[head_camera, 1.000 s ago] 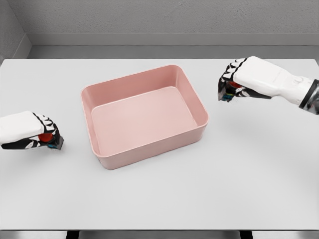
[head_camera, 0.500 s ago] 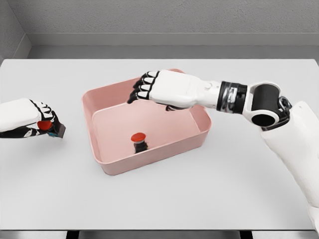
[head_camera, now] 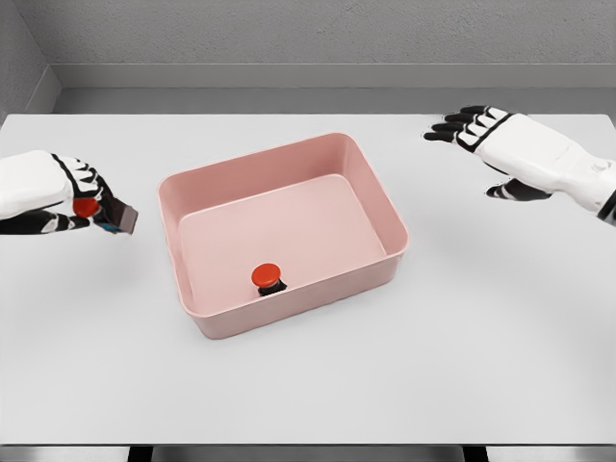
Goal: Put the industrial switch in the basket with both arms
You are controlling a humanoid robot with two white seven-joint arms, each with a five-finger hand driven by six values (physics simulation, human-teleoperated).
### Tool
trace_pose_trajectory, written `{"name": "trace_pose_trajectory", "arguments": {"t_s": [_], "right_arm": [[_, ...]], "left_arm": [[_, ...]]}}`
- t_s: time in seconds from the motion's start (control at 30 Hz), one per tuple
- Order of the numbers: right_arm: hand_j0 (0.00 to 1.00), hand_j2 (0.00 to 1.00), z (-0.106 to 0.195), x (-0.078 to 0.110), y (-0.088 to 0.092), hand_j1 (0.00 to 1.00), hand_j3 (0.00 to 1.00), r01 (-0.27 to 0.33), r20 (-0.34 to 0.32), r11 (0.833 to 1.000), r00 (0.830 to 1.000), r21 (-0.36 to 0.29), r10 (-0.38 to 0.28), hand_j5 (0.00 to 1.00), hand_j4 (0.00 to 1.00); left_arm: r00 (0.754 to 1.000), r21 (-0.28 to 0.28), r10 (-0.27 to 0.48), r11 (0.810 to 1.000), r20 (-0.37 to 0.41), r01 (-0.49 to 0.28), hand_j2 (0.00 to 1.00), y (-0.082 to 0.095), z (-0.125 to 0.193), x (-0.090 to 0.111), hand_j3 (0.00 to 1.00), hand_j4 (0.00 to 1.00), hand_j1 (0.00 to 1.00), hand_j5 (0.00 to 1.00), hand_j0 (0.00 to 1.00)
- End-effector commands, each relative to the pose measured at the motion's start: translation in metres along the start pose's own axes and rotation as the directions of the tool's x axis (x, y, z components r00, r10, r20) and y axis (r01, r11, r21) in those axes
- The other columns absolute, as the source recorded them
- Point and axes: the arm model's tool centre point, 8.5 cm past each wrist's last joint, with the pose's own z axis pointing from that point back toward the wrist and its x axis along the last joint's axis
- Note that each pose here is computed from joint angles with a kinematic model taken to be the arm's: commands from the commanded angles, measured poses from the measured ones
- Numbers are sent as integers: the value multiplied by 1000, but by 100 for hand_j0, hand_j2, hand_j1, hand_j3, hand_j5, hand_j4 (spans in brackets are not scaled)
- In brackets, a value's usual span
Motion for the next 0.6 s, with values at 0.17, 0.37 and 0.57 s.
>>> {"name": "trace_pose_trajectory", "arguments": {"t_s": [0.17,0.37,0.57], "right_arm": [[100,100,51,-27,-2,100,100,-18,-120,999,992,41,23,100,100],[100,100,73,-30,26,100,100,38,-165,995,986,97,-22,100,100],[100,100,68,-24,22,100,100,24,-144,996,990,88,-11,100,100]], "left_arm": [[994,71,-8,997,108,0,49,8,-23,27,49,49,49,49,49],[988,140,-19,990,152,-2,49,18,-40,34,49,49,49,49,49],[977,198,-29,980,211,-14,49,24,-64,44,49,49,49,49,49]]}}
